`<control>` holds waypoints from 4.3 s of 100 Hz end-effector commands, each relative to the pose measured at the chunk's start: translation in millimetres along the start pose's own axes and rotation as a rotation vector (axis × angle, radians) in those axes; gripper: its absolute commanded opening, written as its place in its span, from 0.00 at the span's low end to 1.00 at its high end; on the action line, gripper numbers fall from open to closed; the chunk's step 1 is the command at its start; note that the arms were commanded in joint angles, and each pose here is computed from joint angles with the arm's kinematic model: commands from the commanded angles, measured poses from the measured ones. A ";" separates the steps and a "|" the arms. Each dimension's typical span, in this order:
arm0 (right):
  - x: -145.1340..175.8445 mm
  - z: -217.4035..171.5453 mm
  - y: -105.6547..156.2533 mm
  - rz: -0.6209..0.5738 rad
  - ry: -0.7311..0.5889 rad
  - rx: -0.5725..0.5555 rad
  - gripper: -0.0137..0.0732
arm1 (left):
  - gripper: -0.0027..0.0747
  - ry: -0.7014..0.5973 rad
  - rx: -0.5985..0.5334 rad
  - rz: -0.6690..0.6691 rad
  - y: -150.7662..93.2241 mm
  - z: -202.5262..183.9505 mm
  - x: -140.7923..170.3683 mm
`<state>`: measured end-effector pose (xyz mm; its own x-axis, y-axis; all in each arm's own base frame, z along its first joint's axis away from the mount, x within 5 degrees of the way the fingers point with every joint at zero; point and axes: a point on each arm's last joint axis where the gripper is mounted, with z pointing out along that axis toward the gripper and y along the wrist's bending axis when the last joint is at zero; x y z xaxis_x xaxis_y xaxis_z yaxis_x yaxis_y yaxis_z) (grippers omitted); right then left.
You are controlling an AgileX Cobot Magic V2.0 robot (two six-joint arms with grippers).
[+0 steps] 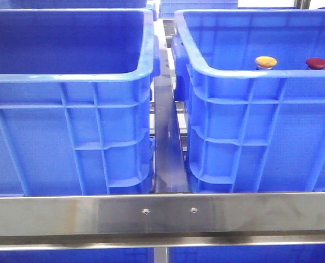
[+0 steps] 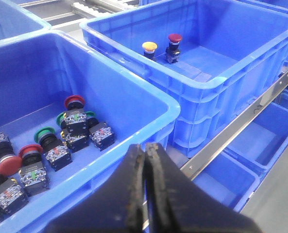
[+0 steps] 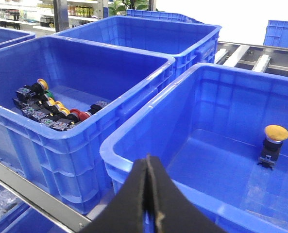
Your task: Pick red and yellow buttons and place in box
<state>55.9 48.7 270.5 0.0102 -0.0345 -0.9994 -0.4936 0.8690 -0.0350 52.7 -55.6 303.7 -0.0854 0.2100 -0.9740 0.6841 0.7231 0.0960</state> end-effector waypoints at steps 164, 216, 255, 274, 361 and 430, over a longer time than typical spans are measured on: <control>-11.0 -0.5 -0.6 0.028 -0.054 0.005 0.09 | 0.01 -0.224 -0.834 -0.152 35.3 -15.8 116.1; -11.0 -0.5 -0.6 0.028 -0.054 0.005 0.09 | 0.01 -0.219 -0.838 -0.126 35.3 -16.0 115.5; -11.0 -0.5 -0.6 0.028 -0.054 0.005 0.09 | 0.01 -0.219 -0.838 -0.126 35.3 -16.0 115.5; -11.0 -0.5 -0.6 0.028 -0.054 0.005 0.09 | 0.01 -0.219 -0.838 -0.126 35.3 -16.0 115.5; 0.8 -19.3 -42.2 0.007 0.022 0.531 0.09 | 0.01 -0.219 -0.838 -0.126 35.3 -16.0 115.5; 51.0 -26.8 -38.3 -0.017 -0.222 0.516 0.09 | 0.01 -0.219 -0.838 -0.126 35.3 -16.0 115.5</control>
<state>55.7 -1.0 212.0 0.1429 0.0166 -0.9896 0.0188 0.9996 0.0195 55.8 4.5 206.6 0.0178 0.0321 -0.9993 -0.0817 0.9962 0.0305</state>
